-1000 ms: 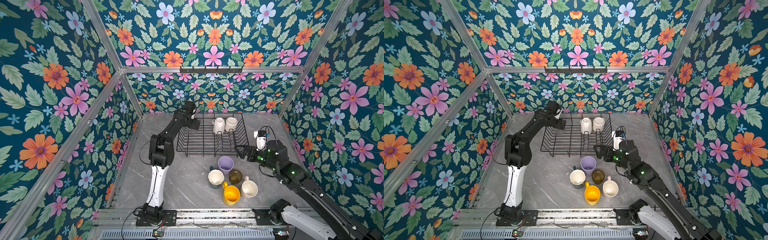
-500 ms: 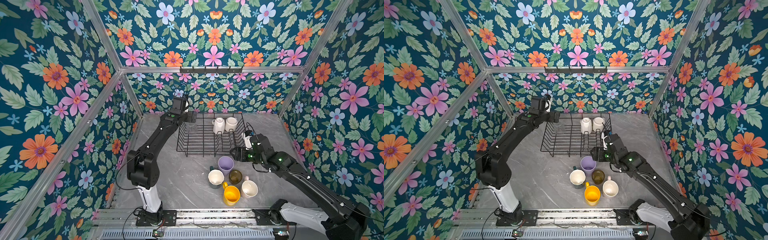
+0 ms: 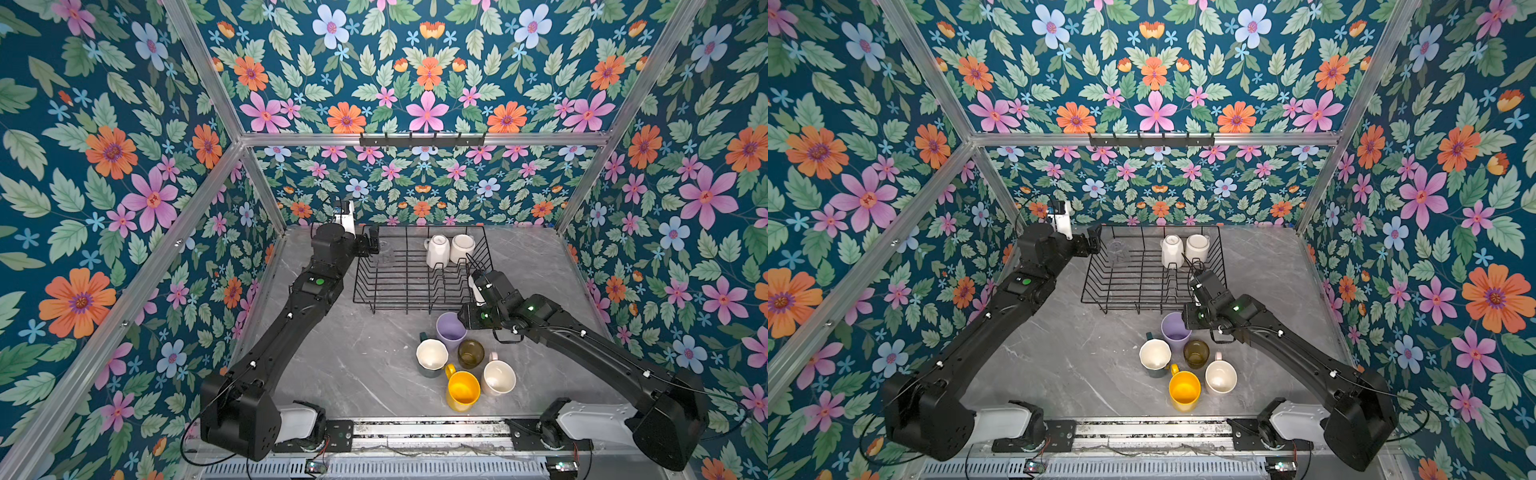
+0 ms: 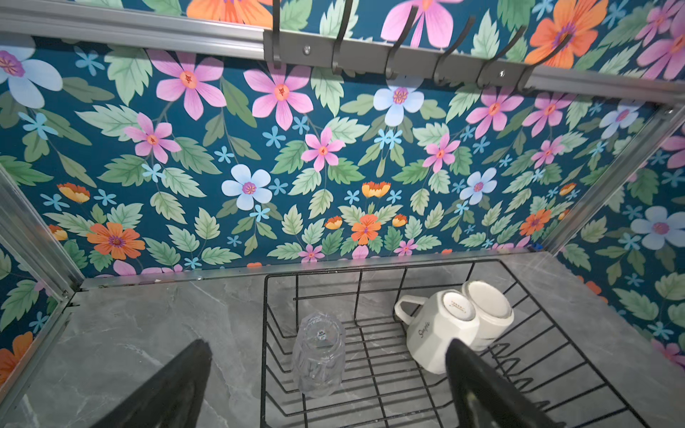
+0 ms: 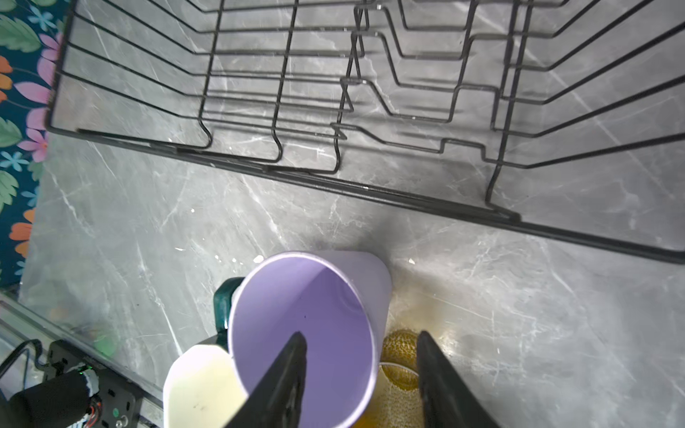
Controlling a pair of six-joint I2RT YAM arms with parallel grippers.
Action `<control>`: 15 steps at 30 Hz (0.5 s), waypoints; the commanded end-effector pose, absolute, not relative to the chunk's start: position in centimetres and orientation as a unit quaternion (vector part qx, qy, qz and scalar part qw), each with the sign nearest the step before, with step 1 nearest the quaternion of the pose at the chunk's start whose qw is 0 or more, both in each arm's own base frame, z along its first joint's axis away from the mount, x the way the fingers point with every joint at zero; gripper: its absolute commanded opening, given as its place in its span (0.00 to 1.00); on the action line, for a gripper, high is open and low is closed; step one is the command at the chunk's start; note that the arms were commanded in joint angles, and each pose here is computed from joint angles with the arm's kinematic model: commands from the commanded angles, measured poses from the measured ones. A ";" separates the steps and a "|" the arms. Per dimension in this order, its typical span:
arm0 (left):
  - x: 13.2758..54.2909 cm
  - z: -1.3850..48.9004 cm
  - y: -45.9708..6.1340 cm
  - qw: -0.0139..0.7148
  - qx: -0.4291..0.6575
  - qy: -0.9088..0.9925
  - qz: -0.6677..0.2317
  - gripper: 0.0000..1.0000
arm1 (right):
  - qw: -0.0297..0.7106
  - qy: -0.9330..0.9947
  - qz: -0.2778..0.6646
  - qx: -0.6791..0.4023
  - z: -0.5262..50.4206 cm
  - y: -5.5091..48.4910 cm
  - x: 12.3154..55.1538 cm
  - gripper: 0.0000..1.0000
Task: Load cups into a dish rack
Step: Pick up the cup from the center of the table.
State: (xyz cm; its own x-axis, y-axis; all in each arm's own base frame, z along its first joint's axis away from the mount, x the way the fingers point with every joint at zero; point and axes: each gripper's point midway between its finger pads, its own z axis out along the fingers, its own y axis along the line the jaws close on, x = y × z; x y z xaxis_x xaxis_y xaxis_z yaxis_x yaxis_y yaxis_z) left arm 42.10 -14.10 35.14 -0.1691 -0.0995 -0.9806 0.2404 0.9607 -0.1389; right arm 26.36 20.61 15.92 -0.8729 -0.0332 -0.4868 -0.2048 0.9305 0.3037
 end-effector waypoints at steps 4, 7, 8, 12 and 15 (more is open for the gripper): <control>41.5 37.6 -13.5 0.677 0.031 0.722 -0.143 1.00 | 0.232 0.960 0.145 -0.063 14.3 20.5 26.8 0.46; 41.3 37.6 -13.5 0.677 0.032 0.721 -0.142 1.00 | 0.227 0.962 0.136 -0.068 13.7 20.9 27.0 0.43; 41.3 37.6 -13.5 0.677 0.033 0.721 -0.141 1.00 | 0.226 0.963 0.132 -0.069 13.5 20.9 27.1 0.43; 41.3 37.4 -13.3 0.677 0.032 0.723 -0.136 1.00 | 0.222 0.966 0.108 -0.081 12.9 21.2 27.2 0.39; 41.2 37.3 -13.2 0.677 0.033 0.723 -0.134 1.00 | 0.219 0.967 0.090 -0.091 12.7 21.4 27.3 0.35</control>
